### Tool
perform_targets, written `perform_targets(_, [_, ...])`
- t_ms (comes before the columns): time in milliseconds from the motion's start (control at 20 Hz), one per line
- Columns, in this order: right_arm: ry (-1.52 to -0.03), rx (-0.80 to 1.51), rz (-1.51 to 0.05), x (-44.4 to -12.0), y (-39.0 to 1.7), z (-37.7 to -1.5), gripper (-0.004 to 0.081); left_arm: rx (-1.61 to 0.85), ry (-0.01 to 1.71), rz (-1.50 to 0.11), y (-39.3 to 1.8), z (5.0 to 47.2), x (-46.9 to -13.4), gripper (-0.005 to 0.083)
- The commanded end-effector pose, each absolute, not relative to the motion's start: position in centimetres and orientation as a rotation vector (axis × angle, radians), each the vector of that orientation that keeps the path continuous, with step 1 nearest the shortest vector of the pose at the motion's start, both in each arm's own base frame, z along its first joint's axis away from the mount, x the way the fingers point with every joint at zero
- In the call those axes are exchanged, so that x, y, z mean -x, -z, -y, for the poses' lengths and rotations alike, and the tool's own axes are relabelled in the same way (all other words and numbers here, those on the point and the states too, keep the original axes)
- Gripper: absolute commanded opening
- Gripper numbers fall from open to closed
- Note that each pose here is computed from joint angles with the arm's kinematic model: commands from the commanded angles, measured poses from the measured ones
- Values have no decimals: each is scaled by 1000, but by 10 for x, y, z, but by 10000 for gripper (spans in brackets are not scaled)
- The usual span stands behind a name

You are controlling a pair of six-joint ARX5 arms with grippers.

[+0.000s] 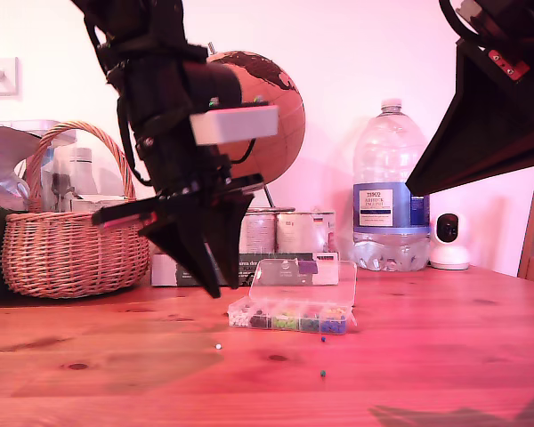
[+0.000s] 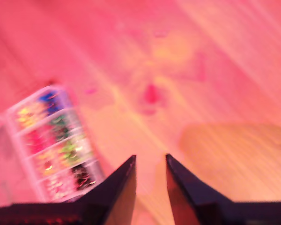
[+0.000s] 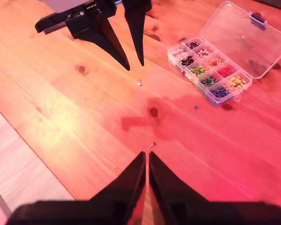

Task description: Sort the loose pins on the table into their correct compartments

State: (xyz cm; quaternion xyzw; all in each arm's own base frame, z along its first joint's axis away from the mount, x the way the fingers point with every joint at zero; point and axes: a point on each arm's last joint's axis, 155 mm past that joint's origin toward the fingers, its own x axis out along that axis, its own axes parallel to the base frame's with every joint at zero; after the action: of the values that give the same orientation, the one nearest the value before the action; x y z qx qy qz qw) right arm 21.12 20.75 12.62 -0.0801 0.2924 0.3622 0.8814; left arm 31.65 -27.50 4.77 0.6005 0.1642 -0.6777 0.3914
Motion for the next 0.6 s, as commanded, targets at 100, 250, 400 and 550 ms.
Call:
perform_targets(100, [-758,163,-597,-214,-132,-210,-13,-1530,1768,-446,-27,271,-315,169])
perform_targets(250, [-757,164,-598,-213,-132,-210,-12,-1538,1771,-440,-23,270,-318,169])
perform_targets(400, [-757,165,-602,-213,-131,-209,-13,-1536,1770,-445,-17,270,-321,169])
perform_targets(550, [-757,165,-602,-213,-131,-209,-13,-1537,1776,-445,-12,270,-322,169])
